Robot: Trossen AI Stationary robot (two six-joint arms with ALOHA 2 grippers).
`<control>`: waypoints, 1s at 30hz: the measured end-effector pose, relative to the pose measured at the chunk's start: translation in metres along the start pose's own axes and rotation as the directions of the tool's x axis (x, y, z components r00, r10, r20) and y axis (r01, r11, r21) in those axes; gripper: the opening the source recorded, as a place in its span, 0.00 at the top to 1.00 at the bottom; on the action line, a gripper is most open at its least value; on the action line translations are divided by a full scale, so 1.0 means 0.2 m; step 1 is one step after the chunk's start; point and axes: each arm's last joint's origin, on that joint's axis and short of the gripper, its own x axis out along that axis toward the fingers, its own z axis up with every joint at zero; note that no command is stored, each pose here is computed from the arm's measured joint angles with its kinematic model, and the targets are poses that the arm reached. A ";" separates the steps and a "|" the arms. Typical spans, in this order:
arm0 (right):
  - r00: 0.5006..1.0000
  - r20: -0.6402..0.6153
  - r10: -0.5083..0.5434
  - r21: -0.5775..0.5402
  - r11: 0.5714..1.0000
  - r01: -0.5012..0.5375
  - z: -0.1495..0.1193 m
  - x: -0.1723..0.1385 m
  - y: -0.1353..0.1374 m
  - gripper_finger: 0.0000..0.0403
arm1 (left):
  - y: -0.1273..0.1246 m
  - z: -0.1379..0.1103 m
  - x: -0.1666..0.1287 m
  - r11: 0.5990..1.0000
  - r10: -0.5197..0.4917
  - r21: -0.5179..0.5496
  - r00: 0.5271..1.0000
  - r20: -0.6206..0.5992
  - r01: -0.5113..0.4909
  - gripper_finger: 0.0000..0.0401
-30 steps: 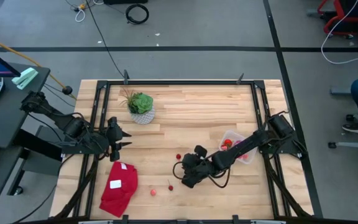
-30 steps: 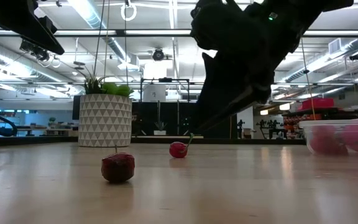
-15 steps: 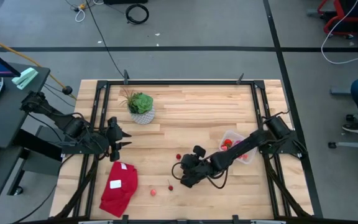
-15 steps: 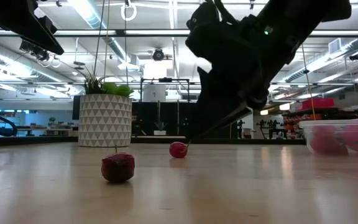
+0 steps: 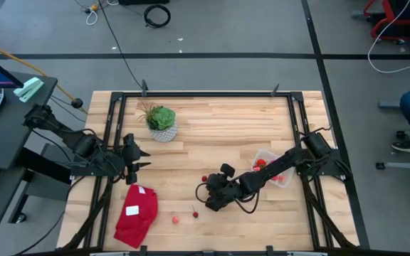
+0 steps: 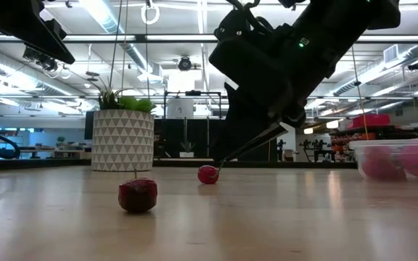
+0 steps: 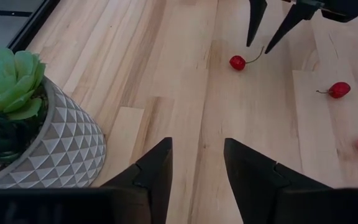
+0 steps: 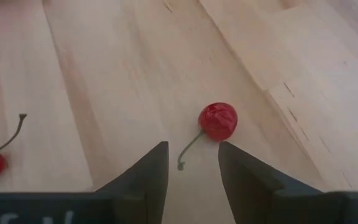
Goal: Pick and placing Produce into tupperware
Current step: Put the top red cherry into the transparent bin
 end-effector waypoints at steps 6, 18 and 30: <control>0.999 -0.031 0.037 0.002 0.999 -0.037 0.00 0.00 0.01 0.65 | 0.00 0.00 0.00 1.000 0.000 0.000 1.000 0.000 0.000 0.64; 0.998 -0.052 0.043 0.017 0.999 -0.042 0.03 0.03 -0.04 0.88 | 0.00 0.00 0.00 1.000 0.000 0.000 1.000 0.000 0.000 0.64; 0.995 -0.079 0.065 0.034 0.997 -0.062 0.05 0.05 -0.06 0.99 | 0.00 0.00 0.00 1.000 0.000 0.000 1.000 0.000 0.000 0.63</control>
